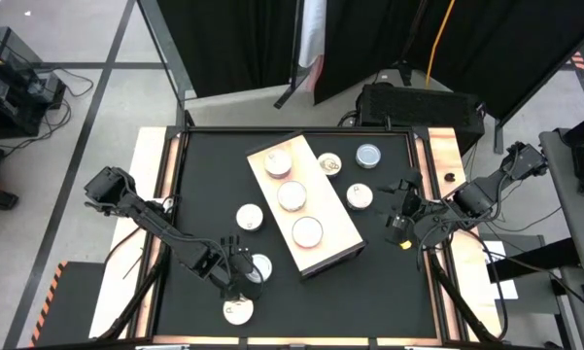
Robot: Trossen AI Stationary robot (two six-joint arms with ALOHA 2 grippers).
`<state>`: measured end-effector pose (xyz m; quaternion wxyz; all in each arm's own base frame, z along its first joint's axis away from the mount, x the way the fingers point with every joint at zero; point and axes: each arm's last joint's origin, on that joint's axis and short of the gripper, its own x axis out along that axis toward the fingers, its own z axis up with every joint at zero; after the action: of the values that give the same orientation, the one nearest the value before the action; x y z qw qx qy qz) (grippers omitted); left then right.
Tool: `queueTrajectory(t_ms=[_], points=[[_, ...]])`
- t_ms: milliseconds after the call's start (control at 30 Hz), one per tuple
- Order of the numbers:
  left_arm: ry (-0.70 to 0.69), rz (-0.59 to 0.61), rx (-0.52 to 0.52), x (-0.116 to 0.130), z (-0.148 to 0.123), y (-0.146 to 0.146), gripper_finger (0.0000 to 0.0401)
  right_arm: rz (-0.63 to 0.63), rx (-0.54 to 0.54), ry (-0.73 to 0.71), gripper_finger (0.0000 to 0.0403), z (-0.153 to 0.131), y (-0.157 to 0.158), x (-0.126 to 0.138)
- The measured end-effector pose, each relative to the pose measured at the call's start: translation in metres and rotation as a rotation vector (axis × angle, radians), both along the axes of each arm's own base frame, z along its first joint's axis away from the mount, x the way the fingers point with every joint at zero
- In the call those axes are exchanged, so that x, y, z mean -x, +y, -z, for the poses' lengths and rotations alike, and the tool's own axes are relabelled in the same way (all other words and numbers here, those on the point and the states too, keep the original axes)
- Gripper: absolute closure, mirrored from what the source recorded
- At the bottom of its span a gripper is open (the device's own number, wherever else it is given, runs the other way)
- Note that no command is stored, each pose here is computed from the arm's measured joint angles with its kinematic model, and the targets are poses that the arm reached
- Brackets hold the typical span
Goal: Stack canned seafood by type on shelf
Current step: Stack the green tuna can on top of the green tuna can on the shelf
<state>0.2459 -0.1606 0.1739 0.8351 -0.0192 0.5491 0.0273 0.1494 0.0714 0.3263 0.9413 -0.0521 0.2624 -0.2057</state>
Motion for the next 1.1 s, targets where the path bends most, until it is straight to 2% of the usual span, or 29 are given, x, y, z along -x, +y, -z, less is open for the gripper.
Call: queueTrajectory(t_ms=[667,1100], points=[[-0.014,-0.018,0.006,0.005,0.011,0.002,0.0401,-0.002,-0.002,0.001,0.0149,0.0,0.0,0.0],[0.074,-0.04,0.012,0.013,0.025,0.007,0.0401,-0.018,-0.017,0.01,0.0149,0.0,0.001,0.0]])
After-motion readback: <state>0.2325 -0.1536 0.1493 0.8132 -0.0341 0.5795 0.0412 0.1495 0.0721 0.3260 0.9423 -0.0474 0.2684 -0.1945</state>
